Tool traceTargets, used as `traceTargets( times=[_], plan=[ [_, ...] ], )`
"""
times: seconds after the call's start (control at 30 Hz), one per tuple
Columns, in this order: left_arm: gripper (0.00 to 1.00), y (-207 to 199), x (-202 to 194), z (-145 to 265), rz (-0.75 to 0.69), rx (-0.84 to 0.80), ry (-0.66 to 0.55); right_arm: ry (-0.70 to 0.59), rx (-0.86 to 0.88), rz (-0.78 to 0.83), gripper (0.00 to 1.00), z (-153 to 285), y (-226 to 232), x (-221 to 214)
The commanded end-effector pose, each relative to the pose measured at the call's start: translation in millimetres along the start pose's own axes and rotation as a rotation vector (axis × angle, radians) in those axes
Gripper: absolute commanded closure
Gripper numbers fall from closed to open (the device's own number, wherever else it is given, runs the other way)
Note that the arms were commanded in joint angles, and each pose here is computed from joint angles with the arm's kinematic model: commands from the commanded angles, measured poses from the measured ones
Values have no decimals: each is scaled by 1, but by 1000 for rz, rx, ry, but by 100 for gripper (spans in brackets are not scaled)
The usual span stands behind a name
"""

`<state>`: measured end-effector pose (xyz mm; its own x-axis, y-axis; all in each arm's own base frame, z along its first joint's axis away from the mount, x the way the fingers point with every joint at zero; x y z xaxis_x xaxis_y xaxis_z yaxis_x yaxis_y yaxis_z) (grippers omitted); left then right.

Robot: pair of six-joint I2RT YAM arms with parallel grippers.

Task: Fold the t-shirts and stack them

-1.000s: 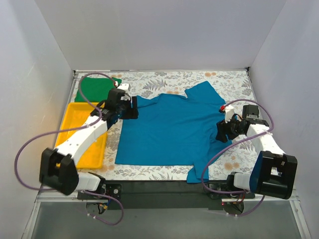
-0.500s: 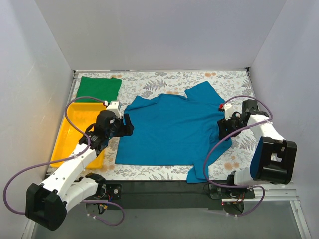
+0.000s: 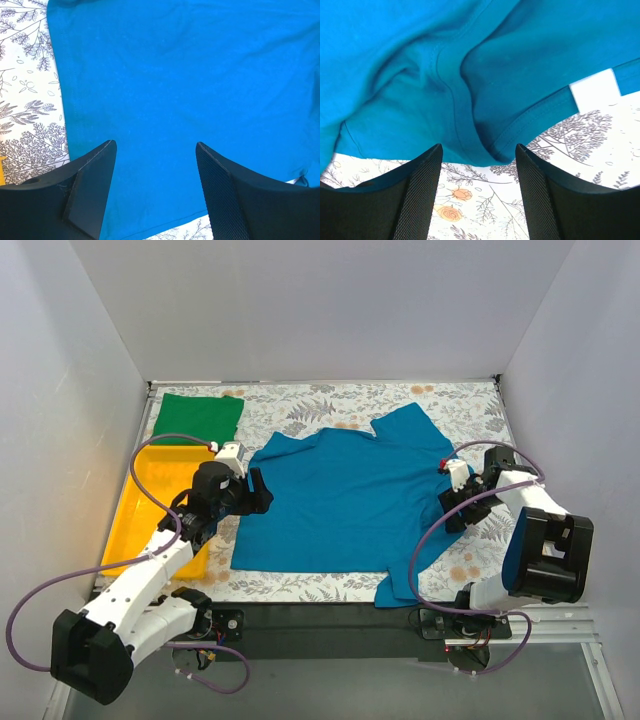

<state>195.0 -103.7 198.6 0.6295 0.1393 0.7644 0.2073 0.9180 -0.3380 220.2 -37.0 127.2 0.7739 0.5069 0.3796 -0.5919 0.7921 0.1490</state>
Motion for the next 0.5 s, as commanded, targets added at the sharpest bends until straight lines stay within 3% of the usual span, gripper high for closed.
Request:
traceTargets(
  times=[0.0, 0.13, 0.23, 0.33, 0.47],
  plan=[
    [36, -1, 1, 0, 7, -21, -3, 39, 33, 0, 35, -5, 3, -9],
    [36, -1, 0, -2, 7, -24, 9, 34, 48, 1, 39, -7, 4, -11],
    [36, -1, -1, -2, 7, -25, 12, 42, 44, -2, 49, -6, 3, -14],
    [36, -1, 0, -3, 6, -24, 13, 48, 34, -3, 64, -5, 2, -16],
    [36, -1, 0, -3, 6, -24, 13, 47, 5, -15, 98, 1, -4, -22]
  ],
)
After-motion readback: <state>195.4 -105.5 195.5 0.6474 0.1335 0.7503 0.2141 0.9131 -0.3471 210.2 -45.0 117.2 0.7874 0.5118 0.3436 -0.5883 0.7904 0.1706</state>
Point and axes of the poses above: each gripper's point midway between its finger pads, its own z axis back along the fingers, its own y axis along the line the jaws close on, x = y × z, the point moved 10 cm from there along z, back along the fingers
